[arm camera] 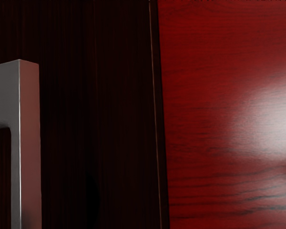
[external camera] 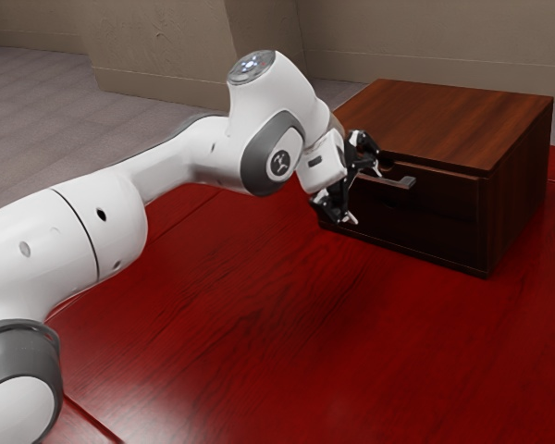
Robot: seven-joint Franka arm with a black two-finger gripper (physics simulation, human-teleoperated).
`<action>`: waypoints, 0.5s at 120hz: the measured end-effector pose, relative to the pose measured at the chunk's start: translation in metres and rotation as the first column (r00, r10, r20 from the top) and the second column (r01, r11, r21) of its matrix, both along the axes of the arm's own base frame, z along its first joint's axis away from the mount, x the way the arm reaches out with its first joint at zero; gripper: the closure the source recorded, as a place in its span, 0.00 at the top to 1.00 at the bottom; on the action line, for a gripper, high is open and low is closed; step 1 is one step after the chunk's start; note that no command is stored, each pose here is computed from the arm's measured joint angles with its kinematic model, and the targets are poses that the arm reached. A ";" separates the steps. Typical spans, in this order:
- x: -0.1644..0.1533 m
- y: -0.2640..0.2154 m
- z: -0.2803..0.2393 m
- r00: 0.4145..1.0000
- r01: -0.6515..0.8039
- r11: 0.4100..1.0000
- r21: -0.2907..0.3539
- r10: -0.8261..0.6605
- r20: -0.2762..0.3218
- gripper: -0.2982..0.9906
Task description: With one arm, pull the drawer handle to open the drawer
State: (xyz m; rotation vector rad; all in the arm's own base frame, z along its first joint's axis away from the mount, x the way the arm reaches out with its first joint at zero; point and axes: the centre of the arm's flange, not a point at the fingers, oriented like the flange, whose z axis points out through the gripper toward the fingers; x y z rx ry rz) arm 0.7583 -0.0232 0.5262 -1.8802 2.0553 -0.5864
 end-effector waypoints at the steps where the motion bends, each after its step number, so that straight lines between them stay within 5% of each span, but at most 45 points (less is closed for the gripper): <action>1: 0.000 0.000 0.000 1.000 0.000 1.000 0.000 0.000 0.000 0.70; 60: -0.002 -0.007 0.005 1.000 0.007 1.000 -0.002 -0.007 -0.004 0.56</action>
